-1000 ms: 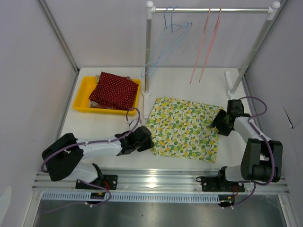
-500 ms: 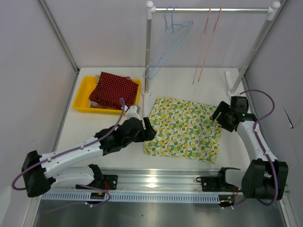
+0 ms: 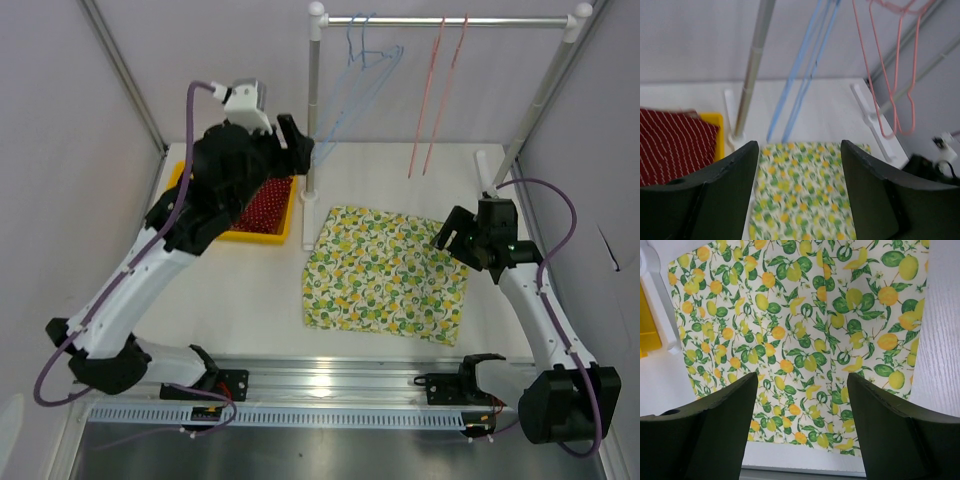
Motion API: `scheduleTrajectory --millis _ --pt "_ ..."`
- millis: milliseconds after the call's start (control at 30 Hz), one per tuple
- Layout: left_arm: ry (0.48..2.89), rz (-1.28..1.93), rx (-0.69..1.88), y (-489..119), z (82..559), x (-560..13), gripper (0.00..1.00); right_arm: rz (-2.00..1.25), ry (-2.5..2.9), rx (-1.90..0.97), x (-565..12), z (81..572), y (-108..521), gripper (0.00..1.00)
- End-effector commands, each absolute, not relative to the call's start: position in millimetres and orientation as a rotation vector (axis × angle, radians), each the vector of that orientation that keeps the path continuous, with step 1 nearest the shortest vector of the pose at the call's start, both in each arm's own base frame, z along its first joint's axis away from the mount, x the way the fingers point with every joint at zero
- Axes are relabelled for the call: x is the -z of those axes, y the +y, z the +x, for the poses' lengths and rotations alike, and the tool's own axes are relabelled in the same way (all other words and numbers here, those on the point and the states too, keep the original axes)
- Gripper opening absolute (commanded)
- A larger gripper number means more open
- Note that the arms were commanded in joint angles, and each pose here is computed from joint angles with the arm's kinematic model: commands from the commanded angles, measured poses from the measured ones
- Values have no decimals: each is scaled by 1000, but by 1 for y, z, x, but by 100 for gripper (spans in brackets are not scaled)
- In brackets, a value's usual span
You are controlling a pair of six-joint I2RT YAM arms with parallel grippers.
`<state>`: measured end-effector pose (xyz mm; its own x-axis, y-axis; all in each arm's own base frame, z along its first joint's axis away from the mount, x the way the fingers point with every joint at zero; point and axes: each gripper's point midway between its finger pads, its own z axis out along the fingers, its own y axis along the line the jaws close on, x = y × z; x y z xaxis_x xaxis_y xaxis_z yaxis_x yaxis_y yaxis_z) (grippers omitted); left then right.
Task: Place the skirt on the hanger
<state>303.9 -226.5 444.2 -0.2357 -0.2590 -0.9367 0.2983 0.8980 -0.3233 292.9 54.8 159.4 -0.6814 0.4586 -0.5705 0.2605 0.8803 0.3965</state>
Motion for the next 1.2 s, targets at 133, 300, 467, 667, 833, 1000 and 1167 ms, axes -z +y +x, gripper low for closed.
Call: scheduleTrajectory --millis 133,300,467,667,833,1000,1167 --pt "1613 287 384 -246 382 -488 69 452 2279 -437 -193 298 71 78" --pt "1588 351 400 -262 424 -489 65 429 2266 -448 -203 299 74 78" --pt "1560 360 424 -263 446 -492 64 414 2249 -462 -210 299 76 78" --pt "1561 437 497 -281 454 -480 62 406 2253 -470 -209 299 78 78" --pt "1583 449 509 -288 462 -466 60 406 2257 -479 -207 298 80 78" --pt "1608 441 509 -293 472 -452 56 398 2259 -471 -207 297 78 77" --pt "1592 408 515 -294 478 -454 52 386 2263 -454 -205 294 76 78"
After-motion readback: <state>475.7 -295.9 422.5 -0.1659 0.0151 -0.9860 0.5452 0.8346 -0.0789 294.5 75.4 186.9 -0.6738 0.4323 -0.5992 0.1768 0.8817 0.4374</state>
